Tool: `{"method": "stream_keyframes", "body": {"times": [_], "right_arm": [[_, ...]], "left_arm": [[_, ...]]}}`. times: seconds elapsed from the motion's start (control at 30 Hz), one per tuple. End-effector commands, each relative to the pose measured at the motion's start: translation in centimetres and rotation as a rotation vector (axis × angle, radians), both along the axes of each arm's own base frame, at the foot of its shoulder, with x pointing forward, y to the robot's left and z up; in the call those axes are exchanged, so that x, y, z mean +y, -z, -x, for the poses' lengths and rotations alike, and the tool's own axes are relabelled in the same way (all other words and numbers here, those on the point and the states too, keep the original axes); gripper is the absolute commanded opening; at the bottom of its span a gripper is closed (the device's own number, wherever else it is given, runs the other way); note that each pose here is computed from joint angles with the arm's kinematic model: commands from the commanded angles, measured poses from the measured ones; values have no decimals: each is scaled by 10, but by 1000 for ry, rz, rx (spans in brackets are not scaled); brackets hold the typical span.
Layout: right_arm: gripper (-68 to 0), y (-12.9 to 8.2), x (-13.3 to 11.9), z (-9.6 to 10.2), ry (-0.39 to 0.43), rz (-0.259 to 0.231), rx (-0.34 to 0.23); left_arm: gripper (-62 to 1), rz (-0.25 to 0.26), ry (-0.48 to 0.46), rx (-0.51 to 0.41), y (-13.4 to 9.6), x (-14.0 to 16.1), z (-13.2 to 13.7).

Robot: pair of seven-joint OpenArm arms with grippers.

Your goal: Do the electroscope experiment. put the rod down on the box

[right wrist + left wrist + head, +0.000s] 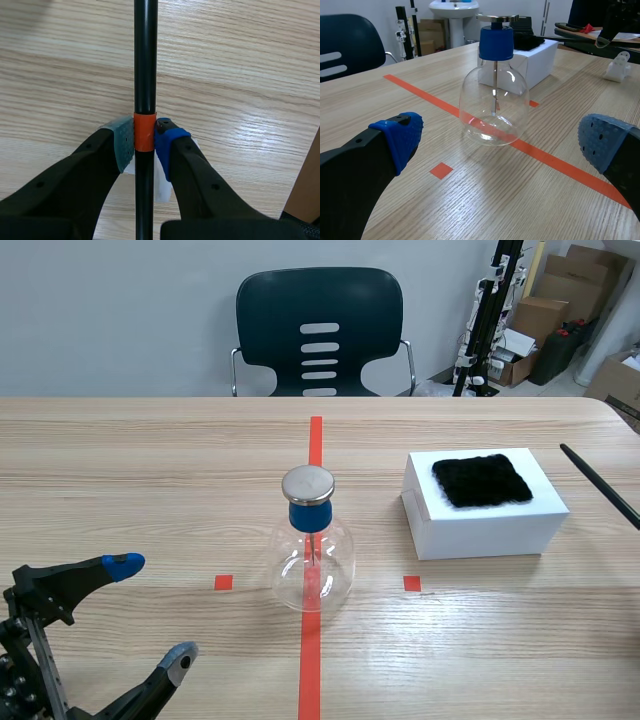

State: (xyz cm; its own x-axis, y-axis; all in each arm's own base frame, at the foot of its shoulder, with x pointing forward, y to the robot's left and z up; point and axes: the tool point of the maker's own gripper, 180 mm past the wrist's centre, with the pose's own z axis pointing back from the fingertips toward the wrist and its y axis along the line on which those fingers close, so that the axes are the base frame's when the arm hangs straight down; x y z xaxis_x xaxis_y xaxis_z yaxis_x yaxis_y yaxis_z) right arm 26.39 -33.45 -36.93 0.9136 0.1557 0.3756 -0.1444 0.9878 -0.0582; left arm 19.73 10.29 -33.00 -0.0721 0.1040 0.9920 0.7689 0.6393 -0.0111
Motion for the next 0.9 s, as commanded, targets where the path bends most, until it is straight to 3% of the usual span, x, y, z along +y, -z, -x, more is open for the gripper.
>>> {"method": "stream_keyframes", "body": {"times": [0.0,0.4,0.87], "right_arm": [[-673,-10,-5,-13,12,5,-38],[-673,12,4,-17,20,-26,-9],[-673,29,2,-16,32,-4,-22]], "left_arm": [[14,22,-1,-29,-9,0,-4],[14,22,-1,-29,-9,0,-4],[14,22,-1,-29,-9,0,-4]]}}
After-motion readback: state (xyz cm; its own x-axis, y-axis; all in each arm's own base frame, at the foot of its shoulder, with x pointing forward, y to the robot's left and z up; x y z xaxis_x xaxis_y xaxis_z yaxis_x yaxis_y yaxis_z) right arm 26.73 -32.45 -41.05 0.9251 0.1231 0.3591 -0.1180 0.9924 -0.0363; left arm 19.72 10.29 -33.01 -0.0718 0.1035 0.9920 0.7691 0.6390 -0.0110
